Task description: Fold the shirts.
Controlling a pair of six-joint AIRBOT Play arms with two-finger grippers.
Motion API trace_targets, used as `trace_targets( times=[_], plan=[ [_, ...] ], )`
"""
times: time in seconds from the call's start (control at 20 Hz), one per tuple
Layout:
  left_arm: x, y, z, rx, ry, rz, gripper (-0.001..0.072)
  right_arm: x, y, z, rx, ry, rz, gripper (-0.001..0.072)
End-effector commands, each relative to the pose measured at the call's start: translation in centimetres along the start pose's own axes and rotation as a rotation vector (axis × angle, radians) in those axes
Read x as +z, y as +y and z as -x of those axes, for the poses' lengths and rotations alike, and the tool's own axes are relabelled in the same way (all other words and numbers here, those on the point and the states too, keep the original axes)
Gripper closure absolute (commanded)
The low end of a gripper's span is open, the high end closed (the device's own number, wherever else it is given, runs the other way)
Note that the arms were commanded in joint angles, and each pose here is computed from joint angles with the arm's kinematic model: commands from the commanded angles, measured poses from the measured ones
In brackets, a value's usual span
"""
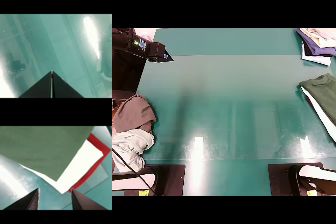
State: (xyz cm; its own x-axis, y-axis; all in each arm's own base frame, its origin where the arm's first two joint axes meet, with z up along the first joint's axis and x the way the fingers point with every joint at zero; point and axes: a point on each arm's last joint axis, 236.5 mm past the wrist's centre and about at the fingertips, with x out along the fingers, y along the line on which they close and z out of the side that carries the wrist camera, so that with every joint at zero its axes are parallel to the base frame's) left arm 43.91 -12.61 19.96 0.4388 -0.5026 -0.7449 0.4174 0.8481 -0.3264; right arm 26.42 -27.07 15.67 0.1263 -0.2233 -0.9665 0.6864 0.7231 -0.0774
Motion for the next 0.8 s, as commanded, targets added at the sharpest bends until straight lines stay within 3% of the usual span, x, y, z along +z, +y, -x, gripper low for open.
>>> trace_targets(
  times=[0.0, 0.3, 0.4, 0.45, 0.75],
  plan=[
    [0.0, 0.0, 0.0, 0.0, 0.0, 0.0, 0.068, -0.7, 2.9, 0.2, 0.1, 0.029, -0.014, 0.0263],
    [0.3, -0.3, 0.0, -0.013, -0.011, 0.035, 0.068, -5.0, 19.9, 5.1, 0.608, 0.102, 0.289, 0.0289],
    [0.8, -0.1, 0.0, -0.008, -0.034, 0.036, 0.0681, -7.4, 23.9, 6.3, 0.658, 0.125, 0.413, 0.0592],
    [1.0, -0.1, 0.0, -0.006, -0.043, 0.036, 0.068, -8.6, 25.5, 6.8, 0.668, 0.131, 0.48, 0.0689],
    [2.0, 0.2, 0.1, 0.004, -0.083, 0.036, 0.068, -14.6, 33.1, 9.3, 0.741, 0.107, 0.765, 0.0689]
  ],
)
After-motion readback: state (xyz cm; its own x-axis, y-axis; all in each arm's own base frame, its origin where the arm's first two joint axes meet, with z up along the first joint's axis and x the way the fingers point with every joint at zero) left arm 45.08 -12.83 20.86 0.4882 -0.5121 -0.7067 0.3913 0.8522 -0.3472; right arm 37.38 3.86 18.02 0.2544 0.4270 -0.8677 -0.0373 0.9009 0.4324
